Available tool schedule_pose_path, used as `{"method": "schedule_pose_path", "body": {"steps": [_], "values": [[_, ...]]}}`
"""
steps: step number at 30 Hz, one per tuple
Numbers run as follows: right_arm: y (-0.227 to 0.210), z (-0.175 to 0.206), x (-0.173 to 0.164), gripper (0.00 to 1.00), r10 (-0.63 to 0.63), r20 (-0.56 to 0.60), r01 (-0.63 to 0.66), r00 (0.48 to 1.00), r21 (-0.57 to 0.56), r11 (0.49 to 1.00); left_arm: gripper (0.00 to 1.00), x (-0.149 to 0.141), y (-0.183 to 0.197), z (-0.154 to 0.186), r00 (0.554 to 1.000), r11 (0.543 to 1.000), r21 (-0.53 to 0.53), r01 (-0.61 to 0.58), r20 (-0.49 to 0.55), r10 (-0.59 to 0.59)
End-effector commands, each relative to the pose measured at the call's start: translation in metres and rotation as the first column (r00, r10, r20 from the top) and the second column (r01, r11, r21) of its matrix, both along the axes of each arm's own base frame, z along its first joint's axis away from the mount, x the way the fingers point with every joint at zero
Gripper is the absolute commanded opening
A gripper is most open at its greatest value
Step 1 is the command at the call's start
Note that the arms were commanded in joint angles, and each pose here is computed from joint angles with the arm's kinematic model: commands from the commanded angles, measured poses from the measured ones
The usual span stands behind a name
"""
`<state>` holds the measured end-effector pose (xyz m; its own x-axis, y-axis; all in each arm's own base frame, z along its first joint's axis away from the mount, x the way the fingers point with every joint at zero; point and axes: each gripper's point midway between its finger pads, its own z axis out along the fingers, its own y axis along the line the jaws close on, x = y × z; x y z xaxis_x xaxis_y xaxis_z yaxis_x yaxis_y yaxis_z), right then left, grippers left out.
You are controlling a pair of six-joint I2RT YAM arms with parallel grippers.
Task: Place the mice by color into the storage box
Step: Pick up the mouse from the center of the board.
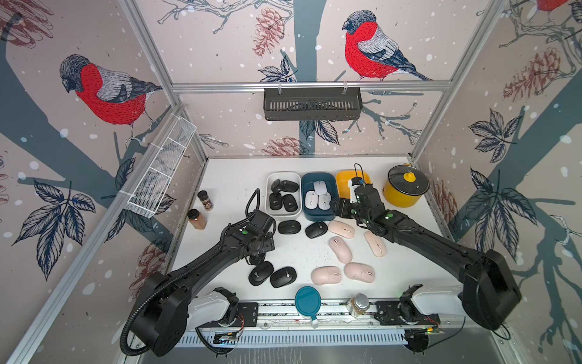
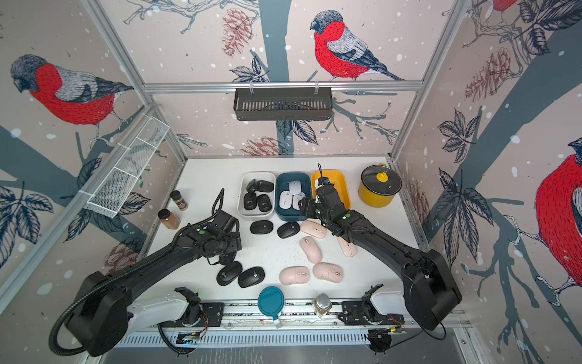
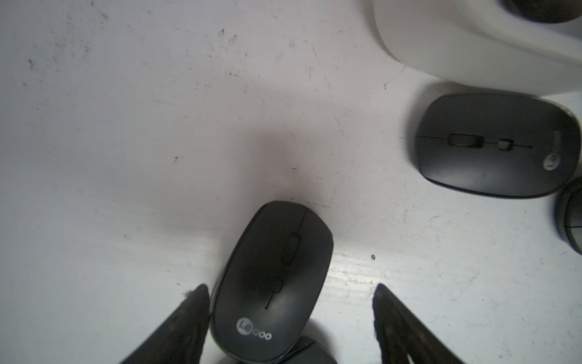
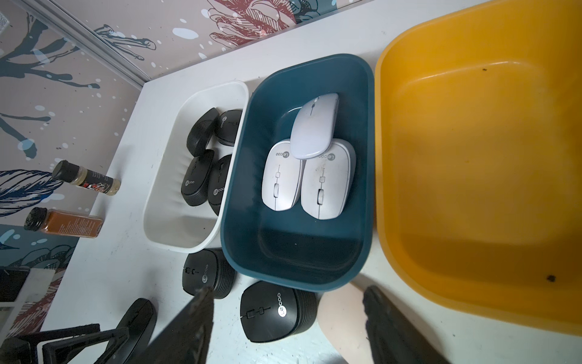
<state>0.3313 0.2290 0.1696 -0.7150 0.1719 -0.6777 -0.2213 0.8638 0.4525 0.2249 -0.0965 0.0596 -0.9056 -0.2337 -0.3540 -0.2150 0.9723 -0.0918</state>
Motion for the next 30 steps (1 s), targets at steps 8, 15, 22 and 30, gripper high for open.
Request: {"method": "schedule_pose_path", "body": {"steps": [8, 15, 22, 30], "values": [[0.008, 0.001, 0.003, 0.75, 0.015, 0.013, -0.015, 1.0, 0.014, 1.0, 0.81, -0.008, 0.003, -0.017, 0.998, 1.0, 0.019, -0.013, -0.06, 0.014], [0.01, 0.002, 0.004, 0.75, 0.017, 0.013, -0.017, 1.0, 0.013, 1.0, 0.81, -0.008, 0.005, -0.023, 0.997, 0.999, 0.037, -0.018, -0.068, 0.021], [0.008, 0.001, 0.004, 0.75, 0.013, 0.012, -0.013, 1.0, 0.009, 1.0, 0.81, -0.009, 0.003, -0.03, 0.996, 0.999, 0.036, -0.005, -0.092, 0.009], [0.009, 0.001, 0.004, 0.75, 0.014, 0.013, -0.014, 1.0, 0.01, 1.0, 0.79, -0.011, 0.0, -0.032, 0.995, 1.0, 0.025, 0.008, -0.099, -0.006]]}}
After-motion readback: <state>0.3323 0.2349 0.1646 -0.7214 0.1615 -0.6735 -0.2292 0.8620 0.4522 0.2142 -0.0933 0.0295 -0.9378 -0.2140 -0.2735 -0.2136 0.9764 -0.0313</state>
